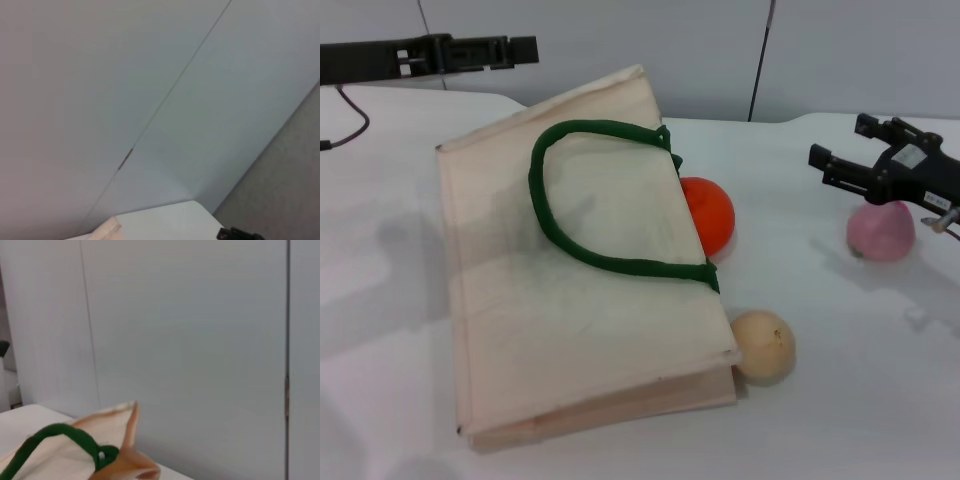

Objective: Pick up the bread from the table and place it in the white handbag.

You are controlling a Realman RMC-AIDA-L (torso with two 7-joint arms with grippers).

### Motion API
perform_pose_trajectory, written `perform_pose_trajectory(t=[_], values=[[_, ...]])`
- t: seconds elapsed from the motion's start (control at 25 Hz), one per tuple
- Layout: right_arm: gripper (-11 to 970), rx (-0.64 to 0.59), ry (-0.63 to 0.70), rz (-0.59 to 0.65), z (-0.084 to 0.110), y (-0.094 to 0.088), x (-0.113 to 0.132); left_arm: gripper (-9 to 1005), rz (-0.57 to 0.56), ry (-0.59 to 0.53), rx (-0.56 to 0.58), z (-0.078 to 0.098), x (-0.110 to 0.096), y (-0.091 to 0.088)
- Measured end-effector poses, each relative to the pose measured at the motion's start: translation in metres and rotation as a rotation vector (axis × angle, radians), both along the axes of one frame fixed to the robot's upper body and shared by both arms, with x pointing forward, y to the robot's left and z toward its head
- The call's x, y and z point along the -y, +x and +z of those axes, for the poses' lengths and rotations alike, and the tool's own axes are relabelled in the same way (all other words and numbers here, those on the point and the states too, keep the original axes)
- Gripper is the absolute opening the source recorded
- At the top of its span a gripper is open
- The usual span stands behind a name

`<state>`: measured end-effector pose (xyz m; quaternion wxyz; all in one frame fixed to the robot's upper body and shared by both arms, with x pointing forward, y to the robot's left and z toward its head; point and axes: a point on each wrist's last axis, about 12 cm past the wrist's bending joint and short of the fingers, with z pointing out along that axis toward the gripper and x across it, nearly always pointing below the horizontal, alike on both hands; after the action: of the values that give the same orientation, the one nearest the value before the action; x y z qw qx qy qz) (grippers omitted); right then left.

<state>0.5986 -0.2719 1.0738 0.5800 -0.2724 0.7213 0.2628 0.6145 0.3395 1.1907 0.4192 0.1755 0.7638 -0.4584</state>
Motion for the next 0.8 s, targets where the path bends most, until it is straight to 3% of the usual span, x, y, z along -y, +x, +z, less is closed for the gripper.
perform_pose_trajectory(t=[0.16, 0.32, 0.44, 0.56, 0.8], values=[[888, 0.014, 0.013, -0.037, 0.0, 0.0, 0.004, 718, 0.032, 0.042, 0.118, -0.005, 0.003, 0.004], [889, 0.061, 0.022, -0.107, -0.005, -0.005, 0.011, 799, 0.106, 0.063, 0.263, -0.022, 0.004, -0.001], [889, 0.114, 0.037, -0.19, -0.011, -0.011, 0.017, 859, 0.176, 0.08, 0.46, -0.035, 0.011, -0.008], [889, 0.171, 0.032, -0.258, -0.014, -0.015, 0.019, 852, 0.277, 0.103, 0.62, -0.049, 0.014, -0.019], [890, 0.217, 0.022, -0.363, -0.018, -0.017, 0.023, 848, 0.483, 0.039, 0.756, -0.076, 0.018, -0.037]])
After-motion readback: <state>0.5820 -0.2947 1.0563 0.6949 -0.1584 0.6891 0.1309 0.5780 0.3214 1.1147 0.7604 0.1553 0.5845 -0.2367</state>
